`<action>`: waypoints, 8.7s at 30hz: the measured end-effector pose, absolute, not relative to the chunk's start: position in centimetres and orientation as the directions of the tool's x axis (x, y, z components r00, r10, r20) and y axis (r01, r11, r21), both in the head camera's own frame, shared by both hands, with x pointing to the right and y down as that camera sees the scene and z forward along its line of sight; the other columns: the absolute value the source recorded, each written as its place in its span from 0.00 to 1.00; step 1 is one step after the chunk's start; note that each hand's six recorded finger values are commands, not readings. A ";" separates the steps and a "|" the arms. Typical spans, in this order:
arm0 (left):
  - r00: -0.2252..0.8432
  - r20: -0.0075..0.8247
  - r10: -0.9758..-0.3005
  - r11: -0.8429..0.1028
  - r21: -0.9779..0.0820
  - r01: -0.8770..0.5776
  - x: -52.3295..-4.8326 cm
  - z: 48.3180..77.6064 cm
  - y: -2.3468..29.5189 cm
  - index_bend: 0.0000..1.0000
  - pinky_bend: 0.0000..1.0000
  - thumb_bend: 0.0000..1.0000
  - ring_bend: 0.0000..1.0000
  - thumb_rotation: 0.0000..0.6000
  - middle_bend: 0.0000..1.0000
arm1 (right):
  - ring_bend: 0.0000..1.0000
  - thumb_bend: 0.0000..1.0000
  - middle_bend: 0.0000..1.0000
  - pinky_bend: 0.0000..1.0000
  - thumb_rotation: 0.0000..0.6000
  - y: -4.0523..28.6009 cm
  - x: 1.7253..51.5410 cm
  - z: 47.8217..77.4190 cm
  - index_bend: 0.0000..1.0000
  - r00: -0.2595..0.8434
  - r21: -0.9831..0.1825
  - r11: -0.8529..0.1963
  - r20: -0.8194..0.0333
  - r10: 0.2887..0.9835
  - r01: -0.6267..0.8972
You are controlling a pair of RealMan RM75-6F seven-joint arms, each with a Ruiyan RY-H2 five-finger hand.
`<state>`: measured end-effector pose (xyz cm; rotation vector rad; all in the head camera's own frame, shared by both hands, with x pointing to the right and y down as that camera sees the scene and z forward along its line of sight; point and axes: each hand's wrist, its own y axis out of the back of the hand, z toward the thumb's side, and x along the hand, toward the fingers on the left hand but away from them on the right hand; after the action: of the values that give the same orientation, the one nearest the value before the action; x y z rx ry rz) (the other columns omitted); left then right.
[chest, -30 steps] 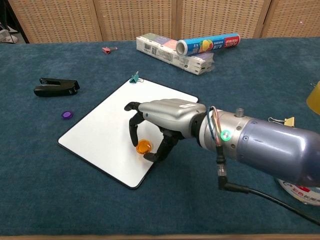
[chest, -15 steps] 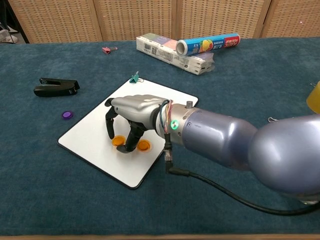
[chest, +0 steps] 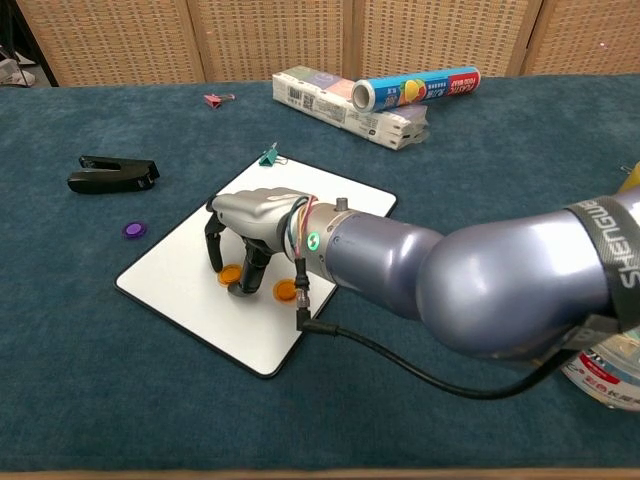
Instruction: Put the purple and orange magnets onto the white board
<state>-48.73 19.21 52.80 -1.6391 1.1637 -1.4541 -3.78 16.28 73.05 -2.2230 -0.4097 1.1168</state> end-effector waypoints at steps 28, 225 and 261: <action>0.000 0.413 -0.911 -0.406 -0.895 -0.185 -48.4 53.3 19.3 0.00 0.00 0.02 0.00 1.00 0.00 | 0.00 0.51 0.00 0.00 1.00 13.6 4.2 65.9 0.15 0.609 -0.759 -0.646 -0.475 0.635 0.082; 0.391 0.675 -0.626 -0.688 -0.714 0.130 -14.5 73.8 10.4 0.51 0.00 0.31 0.00 1.00 0.00 | 0.00 0.03 0.00 0.00 1.00 20.5 46.9 56.1 0.12 -0.033 -0.909 -0.350 -0.366 0.930 0.225; 0.396 0.513 -0.762 -0.555 -0.832 0.010 -18.6 66.2 8.8 0.00 0.00 0.30 0.00 1.00 0.00 | 0.00 0.03 0.00 0.00 1.00 20.6 46.5 55.8 0.11 -0.018 -0.911 -0.346 -0.359 0.933 0.223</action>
<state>-18.62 8.78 66.20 -1.8633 0.6472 -1.2328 46.52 20.62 55.77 -1.6176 -1.2226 1.4102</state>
